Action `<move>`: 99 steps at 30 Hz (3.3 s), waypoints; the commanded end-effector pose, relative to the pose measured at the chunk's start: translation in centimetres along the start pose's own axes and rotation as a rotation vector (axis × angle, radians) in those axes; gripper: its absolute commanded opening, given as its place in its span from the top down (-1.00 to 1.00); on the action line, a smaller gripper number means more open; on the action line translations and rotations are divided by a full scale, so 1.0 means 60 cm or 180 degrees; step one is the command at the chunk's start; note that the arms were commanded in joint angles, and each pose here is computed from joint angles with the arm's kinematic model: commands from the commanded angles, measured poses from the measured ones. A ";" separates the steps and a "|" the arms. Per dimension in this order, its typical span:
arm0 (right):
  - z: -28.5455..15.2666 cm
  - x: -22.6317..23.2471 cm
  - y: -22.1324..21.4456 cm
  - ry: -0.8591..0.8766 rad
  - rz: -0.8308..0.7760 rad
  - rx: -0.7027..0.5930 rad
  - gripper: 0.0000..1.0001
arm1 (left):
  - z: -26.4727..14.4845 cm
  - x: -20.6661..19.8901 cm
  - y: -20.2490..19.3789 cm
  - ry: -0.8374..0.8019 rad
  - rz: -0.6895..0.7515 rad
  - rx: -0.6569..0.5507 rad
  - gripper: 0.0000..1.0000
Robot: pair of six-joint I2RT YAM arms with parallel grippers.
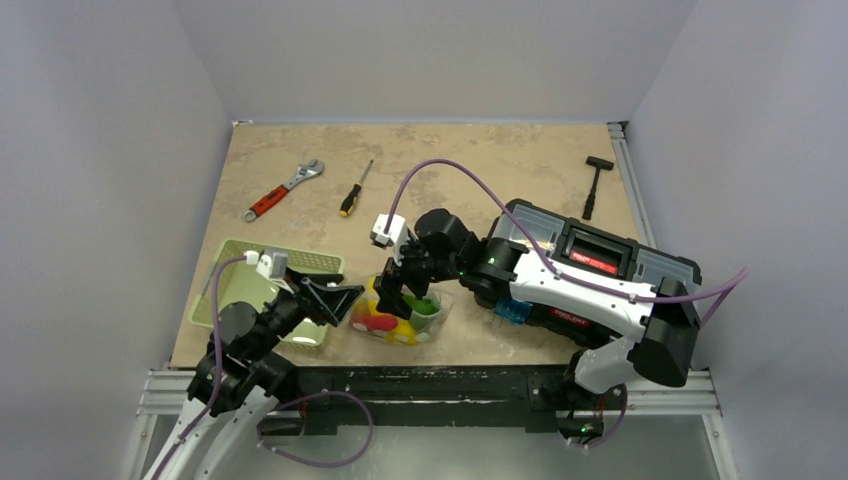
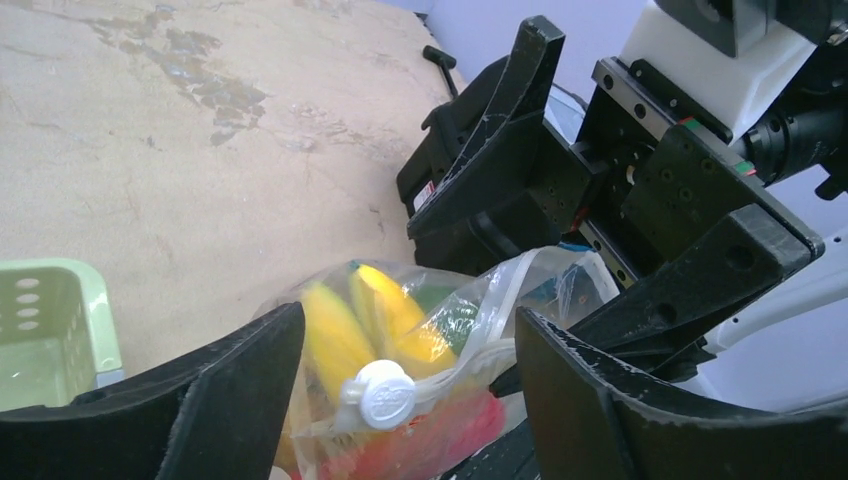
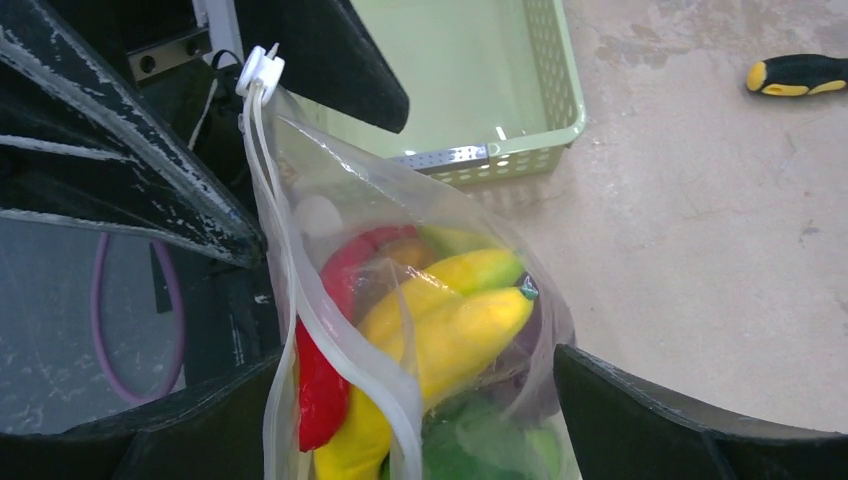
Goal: Place the food in the zip-top bag and seal the zipper
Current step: Adjust the zipper food storage bag at the center of the board.
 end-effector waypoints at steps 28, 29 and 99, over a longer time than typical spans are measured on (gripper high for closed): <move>-0.003 0.035 0.005 -0.0836 -0.0516 0.0182 -0.95 | -0.023 -0.020 0.011 0.0168 -0.0270 0.0210 -0.34; -0.001 0.034 0.003 -0.0859 -0.0514 0.0212 -0.92 | -0.028 -0.023 0.016 0.0171 -0.0235 0.0182 -0.43; -0.082 0.055 0.075 -0.0528 -0.1356 -0.0579 -0.98 | -0.008 -0.010 0.051 -0.0434 0.2244 0.0762 1.00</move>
Point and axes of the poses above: each gripper's point midway between its finger pads, its own z axis out along the fingers, its own x axis along the line the jaws close on, y = z × x, the point moved 10 cm from there along -z, back along the fingers, and after that the axes turned 4 degrees about -z, right-handed, at the moved point
